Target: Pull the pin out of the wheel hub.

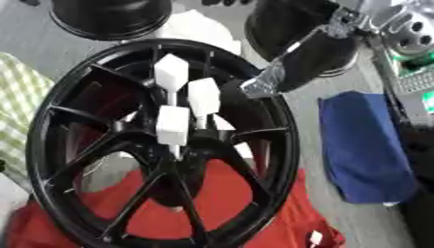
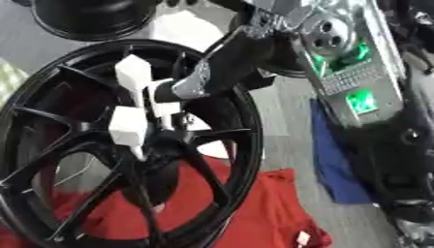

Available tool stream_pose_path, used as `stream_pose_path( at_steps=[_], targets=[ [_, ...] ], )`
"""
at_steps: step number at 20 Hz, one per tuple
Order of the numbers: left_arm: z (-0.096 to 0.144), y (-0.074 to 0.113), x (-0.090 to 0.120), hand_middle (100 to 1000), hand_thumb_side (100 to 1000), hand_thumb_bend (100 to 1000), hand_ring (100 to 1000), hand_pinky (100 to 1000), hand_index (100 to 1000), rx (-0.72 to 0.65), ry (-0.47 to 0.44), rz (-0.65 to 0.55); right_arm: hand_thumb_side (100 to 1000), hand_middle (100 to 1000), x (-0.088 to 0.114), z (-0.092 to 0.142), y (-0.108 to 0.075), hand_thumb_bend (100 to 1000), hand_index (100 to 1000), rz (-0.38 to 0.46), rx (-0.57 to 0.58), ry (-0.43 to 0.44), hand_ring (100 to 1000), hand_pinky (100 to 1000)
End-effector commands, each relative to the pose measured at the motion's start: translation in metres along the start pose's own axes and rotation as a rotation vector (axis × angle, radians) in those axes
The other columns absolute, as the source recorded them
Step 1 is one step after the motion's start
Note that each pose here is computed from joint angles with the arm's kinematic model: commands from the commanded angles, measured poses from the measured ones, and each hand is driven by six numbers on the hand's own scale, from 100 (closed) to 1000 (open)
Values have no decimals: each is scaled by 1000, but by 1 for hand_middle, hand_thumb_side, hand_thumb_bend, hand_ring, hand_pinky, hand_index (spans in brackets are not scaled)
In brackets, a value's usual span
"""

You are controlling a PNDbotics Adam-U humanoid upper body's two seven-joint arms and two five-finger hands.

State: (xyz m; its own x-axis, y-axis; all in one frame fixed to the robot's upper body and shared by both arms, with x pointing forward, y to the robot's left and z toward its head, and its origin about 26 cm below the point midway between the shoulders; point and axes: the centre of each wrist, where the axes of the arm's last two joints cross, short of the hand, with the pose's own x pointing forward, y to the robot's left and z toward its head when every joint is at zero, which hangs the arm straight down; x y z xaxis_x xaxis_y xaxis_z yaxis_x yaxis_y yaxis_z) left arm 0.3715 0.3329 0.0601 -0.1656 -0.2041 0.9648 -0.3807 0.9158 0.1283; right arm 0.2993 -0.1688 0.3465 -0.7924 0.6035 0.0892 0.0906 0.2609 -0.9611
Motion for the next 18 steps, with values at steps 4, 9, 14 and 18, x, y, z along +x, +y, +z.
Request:
stream_pose_path(
  at_steps=[4,9,14,18],
  targets=[
    [-9,4,17,483,967,113,506,573,676,0,-56,1,311,678,4,2,2,629,738,-5,19,7,704,712],
    [-11,2,21,483,967,113,505,573,676,-4,-71,5,292,677,5,1,6,614,725,-21,46,0,704,711],
    [-12,2,25,483,967,112,505,573,676,-7,-81,8,272,677,5,1,9,594,721,-31,61,-6,707,711],
    [-13,1,28,483,967,111,505,573,676,-11,-88,9,257,680,4,0,9,574,721,-32,68,-9,710,714]
  ],
)
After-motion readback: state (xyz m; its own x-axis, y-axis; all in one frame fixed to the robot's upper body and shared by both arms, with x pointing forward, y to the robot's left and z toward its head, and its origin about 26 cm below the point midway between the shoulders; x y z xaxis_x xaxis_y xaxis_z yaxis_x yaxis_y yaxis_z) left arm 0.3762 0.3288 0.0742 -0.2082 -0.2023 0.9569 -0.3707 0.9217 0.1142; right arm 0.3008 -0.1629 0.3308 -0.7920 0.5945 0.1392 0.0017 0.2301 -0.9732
